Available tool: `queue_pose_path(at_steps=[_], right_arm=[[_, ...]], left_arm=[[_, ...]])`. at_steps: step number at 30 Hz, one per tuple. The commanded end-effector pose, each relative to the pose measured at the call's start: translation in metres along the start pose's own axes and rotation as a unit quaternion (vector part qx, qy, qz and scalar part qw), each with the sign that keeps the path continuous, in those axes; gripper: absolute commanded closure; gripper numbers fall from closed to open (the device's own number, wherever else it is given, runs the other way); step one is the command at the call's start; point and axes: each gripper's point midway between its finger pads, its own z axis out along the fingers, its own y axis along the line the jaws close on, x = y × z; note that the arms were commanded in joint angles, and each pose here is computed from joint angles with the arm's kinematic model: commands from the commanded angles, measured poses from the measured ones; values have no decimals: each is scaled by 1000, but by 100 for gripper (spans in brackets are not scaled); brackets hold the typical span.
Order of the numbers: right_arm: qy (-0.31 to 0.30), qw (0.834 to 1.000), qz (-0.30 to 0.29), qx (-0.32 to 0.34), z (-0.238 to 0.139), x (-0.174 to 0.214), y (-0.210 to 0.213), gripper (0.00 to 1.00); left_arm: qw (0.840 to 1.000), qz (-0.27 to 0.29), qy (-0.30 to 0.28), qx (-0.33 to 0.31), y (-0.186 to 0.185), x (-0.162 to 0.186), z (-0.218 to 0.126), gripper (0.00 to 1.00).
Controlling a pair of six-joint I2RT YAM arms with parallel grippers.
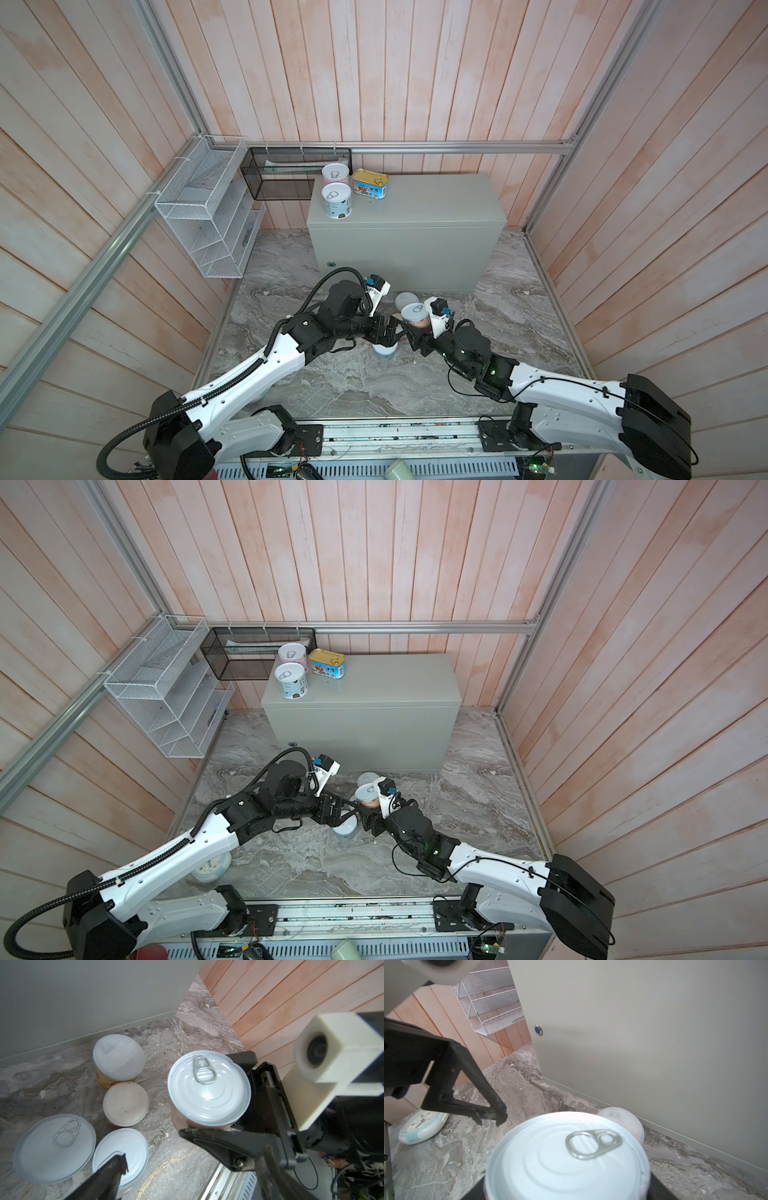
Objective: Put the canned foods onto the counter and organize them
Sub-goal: 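Close the right gripper on the can while the left gripper opens, then raise the can with the right gripper toward the cabinet top while the left gripper withdraws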
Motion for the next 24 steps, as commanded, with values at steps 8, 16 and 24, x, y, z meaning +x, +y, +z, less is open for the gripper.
queue_pose_path(at_steps=[8, 16, 24], right_arm=[[-74, 997, 37, -3, 2, -74, 12, 41], [-85, 994, 73, -14, 0, -81, 15, 41], [-76, 993, 87, -23, 0, -88, 20, 41]], left_arm=[[994, -15, -78, -73, 29, -5, -33, 0], [985, 1, -111, -134, 52, -4, -46, 0], [969, -6, -189, -158, 61, -10, -72, 0]])
